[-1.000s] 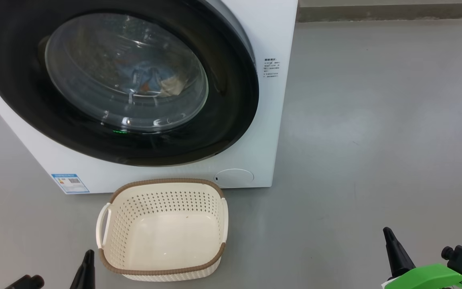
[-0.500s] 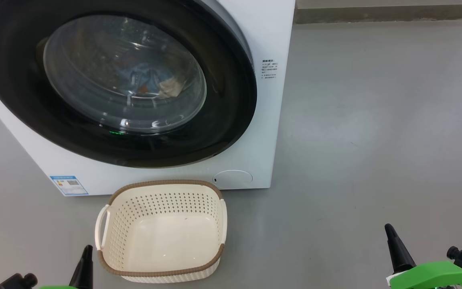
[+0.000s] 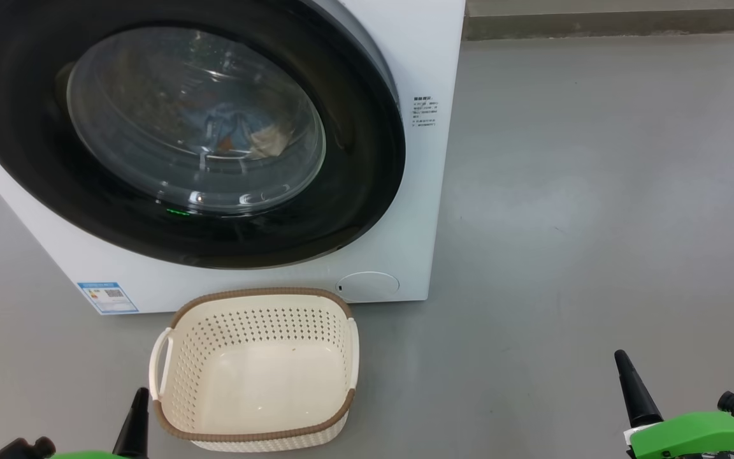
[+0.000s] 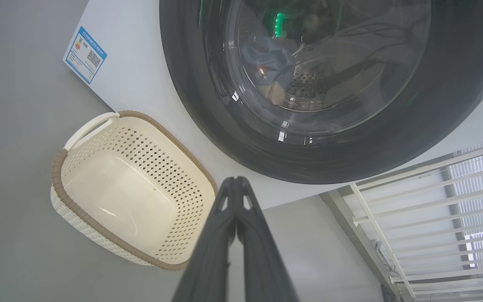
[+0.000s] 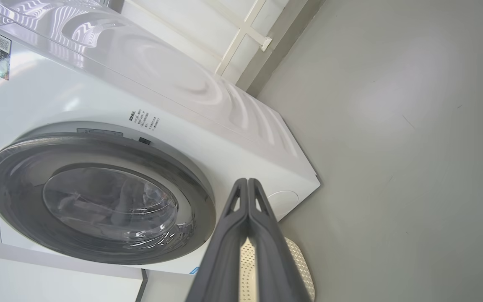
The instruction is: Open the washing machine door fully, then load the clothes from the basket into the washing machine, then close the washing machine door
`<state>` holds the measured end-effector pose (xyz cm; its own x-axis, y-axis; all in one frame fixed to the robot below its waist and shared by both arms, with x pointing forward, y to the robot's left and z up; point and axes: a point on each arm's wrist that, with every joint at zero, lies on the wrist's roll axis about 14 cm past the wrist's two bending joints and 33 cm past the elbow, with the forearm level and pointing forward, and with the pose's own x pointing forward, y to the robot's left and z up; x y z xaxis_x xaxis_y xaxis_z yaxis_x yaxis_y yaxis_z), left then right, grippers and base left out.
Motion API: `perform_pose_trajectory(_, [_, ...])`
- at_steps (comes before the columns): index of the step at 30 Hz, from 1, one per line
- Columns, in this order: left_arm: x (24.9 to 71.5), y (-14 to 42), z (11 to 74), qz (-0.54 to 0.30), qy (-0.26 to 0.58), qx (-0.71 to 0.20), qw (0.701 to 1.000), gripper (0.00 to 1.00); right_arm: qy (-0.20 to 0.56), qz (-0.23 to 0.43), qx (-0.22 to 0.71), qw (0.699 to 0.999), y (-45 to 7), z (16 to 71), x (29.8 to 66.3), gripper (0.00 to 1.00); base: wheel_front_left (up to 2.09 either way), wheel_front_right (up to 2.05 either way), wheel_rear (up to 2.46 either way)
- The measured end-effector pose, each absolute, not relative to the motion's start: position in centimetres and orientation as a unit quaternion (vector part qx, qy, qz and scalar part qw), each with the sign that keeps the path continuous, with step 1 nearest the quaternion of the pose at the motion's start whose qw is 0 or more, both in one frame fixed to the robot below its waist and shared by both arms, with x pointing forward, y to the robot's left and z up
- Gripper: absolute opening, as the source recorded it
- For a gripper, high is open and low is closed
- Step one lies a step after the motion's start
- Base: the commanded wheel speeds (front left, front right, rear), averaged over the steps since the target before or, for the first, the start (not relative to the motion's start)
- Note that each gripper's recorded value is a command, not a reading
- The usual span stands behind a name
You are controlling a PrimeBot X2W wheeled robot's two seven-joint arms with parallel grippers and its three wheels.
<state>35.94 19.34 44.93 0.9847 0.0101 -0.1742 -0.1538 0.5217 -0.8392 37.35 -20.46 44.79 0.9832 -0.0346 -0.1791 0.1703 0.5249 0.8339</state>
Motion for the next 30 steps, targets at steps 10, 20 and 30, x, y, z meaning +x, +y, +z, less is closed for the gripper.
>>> perform_pose_trajectory(10, [36.2, 19.3, 45.3, 0.047, 0.071, -0.529, 0.844, 0.00, 0.062, -0.061, 0.529, 0.844, -20.6, 45.3, 37.4, 0.00, 0.00, 0.00, 0.00])
perform_pose_trajectory(20, [36.5, 19.2, 45.8, 0.044, 0.065, -0.569, 0.819, 0.00, 0.055, -0.057, 0.567, 0.820, -20.5, 45.8, 37.5, 0.00, 0.00, 0.00, 0.00])
perform_pose_trajectory(30, [36.8, 19.1, 46.3, 0.040, 0.059, -0.607, 0.791, 0.00, 0.043, -0.055, 0.609, 0.790, -20.7, 46.5, 37.5, 0.00, 0.00, 0.00, 0.00])
